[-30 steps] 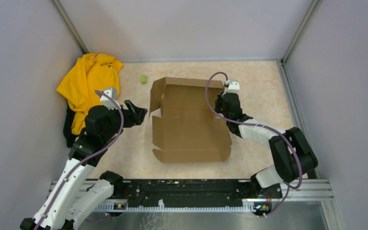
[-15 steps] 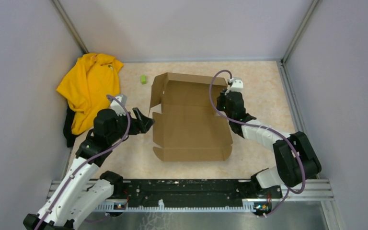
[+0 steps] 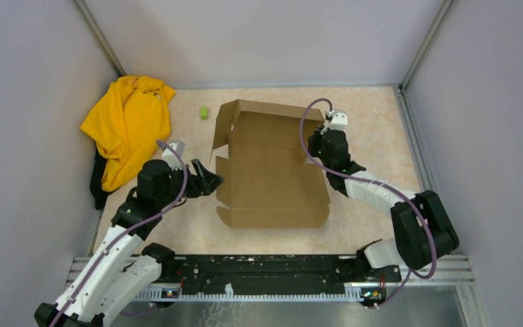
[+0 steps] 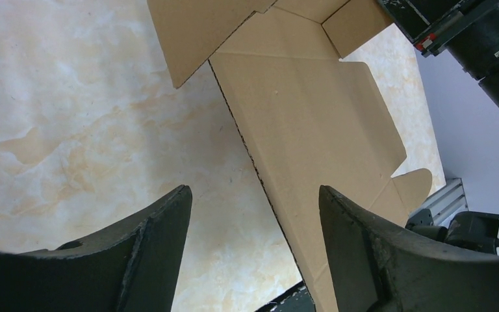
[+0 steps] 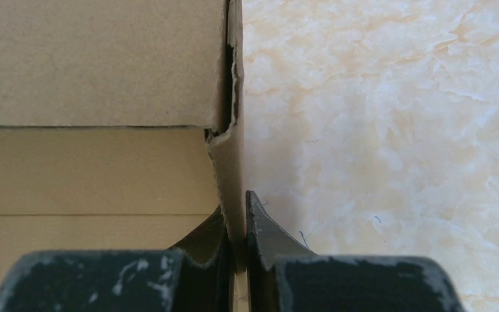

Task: Fold the paper box

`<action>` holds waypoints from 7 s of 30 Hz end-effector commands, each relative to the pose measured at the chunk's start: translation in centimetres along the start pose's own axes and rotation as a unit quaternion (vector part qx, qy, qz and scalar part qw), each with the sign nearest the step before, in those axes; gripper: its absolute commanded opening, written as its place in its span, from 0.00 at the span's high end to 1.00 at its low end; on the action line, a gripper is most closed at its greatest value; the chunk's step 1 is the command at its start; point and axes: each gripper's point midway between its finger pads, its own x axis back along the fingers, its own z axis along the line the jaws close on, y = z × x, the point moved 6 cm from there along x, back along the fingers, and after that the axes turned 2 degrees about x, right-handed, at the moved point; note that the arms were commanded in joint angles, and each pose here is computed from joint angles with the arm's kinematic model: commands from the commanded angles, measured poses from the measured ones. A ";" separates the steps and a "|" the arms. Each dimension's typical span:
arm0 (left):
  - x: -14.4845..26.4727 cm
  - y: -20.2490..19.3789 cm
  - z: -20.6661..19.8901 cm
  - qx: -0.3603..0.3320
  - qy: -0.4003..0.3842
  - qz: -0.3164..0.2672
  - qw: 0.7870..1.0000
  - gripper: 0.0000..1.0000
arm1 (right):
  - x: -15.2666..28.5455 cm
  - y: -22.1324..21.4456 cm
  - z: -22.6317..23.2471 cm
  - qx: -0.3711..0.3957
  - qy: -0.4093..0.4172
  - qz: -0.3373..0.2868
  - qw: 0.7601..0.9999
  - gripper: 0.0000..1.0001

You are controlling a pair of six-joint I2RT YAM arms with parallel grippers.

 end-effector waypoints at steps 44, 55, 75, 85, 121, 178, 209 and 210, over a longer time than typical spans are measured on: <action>4.1 2.2 -5.6 0.026 -0.244 -0.159 0.956 0.69 | 6.0 9.8 2.9 -0.104 0.109 -0.125 0.981 1.00; 5.9 2.4 -7.3 0.018 -0.333 -0.189 0.923 0.67 | 7.8 11.7 3.3 -0.132 0.153 -0.138 0.970 1.00; 7.7 1.5 -8.9 0.039 -0.471 -0.202 0.857 0.62 | 9.3 12.9 4.3 -0.153 0.201 -0.146 0.956 1.00; 5.9 3.3 -7.8 0.016 -0.318 -0.187 0.929 0.41 | 9.3 12.7 3.8 -0.139 0.183 -0.143 0.963 1.00; 2.6 8.1 -7.6 -0.143 -0.177 -0.174 0.958 0.32 | 7.9 9.6 2.9 -0.030 0.168 -0.076 0.982 1.00; -7.3 -2.9 3.2 -0.224 0.136 -0.199 0.944 0.34 | 3.3 -3.9 3.9 0.091 0.032 0.001 0.995 1.00; -10.1 -5.3 3.0 -0.264 0.223 -0.223 0.911 0.59 | 4.8 -9.0 3.7 0.131 0.042 0.004 0.990 1.00; -10.1 -5.3 2.9 -0.266 0.226 -0.224 0.910 0.59 | 4.8 -9.2 3.7 0.132 0.041 0.005 0.990 1.00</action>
